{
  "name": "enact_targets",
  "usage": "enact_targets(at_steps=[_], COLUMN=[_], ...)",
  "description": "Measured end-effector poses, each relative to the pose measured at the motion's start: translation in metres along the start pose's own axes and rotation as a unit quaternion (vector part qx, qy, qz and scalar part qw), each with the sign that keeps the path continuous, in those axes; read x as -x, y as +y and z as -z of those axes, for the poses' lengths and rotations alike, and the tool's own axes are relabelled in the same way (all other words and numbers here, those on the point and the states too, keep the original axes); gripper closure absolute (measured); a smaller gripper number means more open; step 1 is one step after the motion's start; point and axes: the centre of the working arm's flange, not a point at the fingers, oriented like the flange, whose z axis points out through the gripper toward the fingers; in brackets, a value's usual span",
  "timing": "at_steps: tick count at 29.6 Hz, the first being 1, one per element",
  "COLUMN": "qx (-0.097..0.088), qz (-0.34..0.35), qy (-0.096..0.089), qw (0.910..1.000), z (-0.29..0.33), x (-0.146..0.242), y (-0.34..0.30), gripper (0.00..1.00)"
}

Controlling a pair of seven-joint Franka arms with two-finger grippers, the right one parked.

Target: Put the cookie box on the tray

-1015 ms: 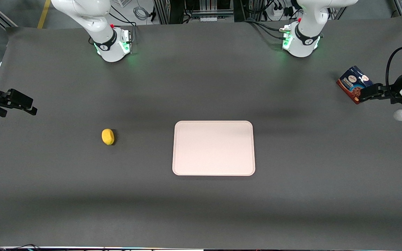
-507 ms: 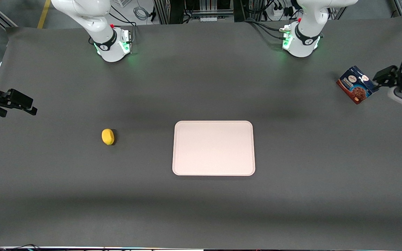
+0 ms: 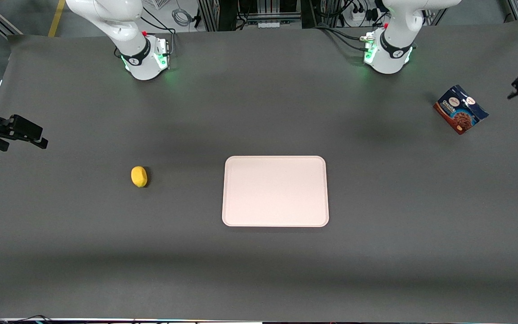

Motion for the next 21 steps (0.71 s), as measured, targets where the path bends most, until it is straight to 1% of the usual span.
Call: enact_targets(at_steps=[2, 5, 8, 12, 13, 15, 17, 19, 21], qx=[0.004, 0.007, 0.007, 0.011, 0.014, 0.023, 0.031, 0.033, 0.031], qz=[0.073, 0.168, 0.226, 0.274, 0.283, 0.302, 0.317, 0.327, 0.332], qy=[0.002, 0.007, 0.028, 0.065, 0.071, 0.077, 0.079, 0.082, 0.084], qw=[0.9973, 0.9857, 0.9737, 0.9594, 0.9565, 0.9501, 0.9446, 0.9409, 0.9389], z=[0.001, -0.003, -0.012, -0.033, -0.038, -0.048, -0.055, -0.058, -0.06], x=[0.007, 0.013, 0.016, 0.03, 0.036, 0.051, 0.064, 0.074, 0.082], y=[-0.001, -0.008, -0.021, -0.036, -0.037, -0.036, -0.031, -0.025, -0.021], gripper=[0.0, 0.0, 0.0, 0.0, 0.0, 0.0, 0.0, 0.0, 0.0])
